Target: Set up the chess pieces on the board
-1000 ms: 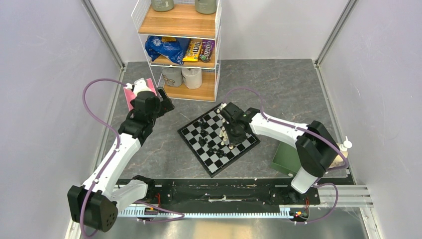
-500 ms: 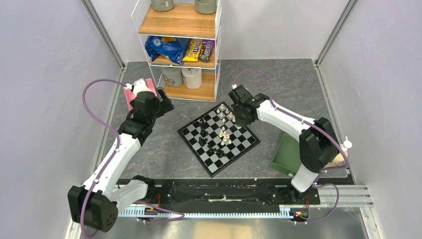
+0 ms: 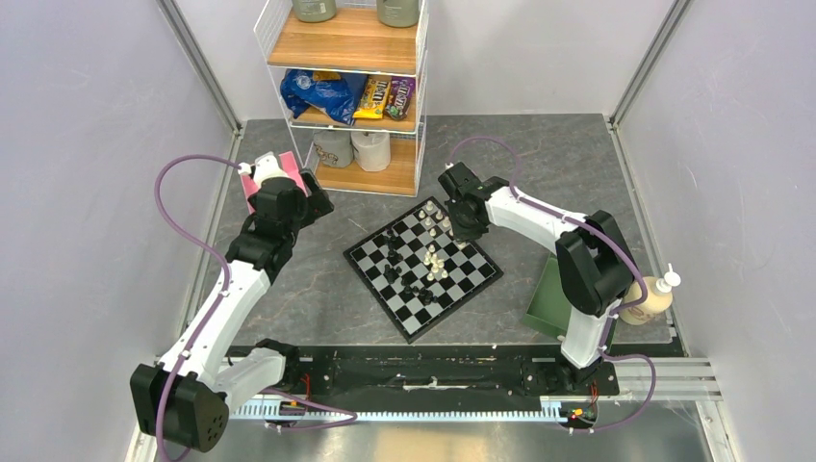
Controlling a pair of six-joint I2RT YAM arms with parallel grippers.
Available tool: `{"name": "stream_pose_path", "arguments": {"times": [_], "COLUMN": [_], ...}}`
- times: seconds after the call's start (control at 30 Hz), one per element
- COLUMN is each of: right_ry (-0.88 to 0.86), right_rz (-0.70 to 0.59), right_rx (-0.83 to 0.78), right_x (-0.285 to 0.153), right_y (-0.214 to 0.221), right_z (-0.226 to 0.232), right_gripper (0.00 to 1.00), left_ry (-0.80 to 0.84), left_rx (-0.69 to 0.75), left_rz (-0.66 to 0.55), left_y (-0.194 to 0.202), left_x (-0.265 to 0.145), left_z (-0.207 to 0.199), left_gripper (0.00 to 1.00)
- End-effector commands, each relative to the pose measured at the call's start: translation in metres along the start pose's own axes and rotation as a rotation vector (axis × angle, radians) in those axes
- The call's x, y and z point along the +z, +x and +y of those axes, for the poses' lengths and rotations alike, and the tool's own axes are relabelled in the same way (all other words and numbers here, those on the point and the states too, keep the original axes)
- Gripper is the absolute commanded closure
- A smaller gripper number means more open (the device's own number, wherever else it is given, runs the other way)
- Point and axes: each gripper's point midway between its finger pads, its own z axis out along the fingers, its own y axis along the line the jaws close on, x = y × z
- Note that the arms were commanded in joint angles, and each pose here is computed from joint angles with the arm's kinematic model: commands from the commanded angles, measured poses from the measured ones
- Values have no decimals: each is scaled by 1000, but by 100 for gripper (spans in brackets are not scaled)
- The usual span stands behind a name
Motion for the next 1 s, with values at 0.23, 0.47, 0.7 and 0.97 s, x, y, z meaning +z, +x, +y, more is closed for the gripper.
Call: {"name": "stream_pose_path", "arguments": {"times": [0.23, 0.47, 0.7, 0.97], "right_ry": [-8, -18, -26, -36], "right_rz": [-62, -68, -61, -121], "right_rx": [-1, -4, -13, 3], "right_x": [0, 0, -1, -33], "right_y": [-23, -27, -26, -35], "right_z": [3, 5, 6, 3], "right_gripper": [80, 79, 72, 52], "left_ry": [21, 26, 31, 29], "left_rx": [12, 9, 10, 9], "left_rz": [-27, -20, -15, -10], "left_y": [-7, -6, -5, -4], "left_x": [-1, 2, 4, 3], "left_z": [-2, -4, -5, -4], "left_gripper": [0, 0, 0, 0]}}
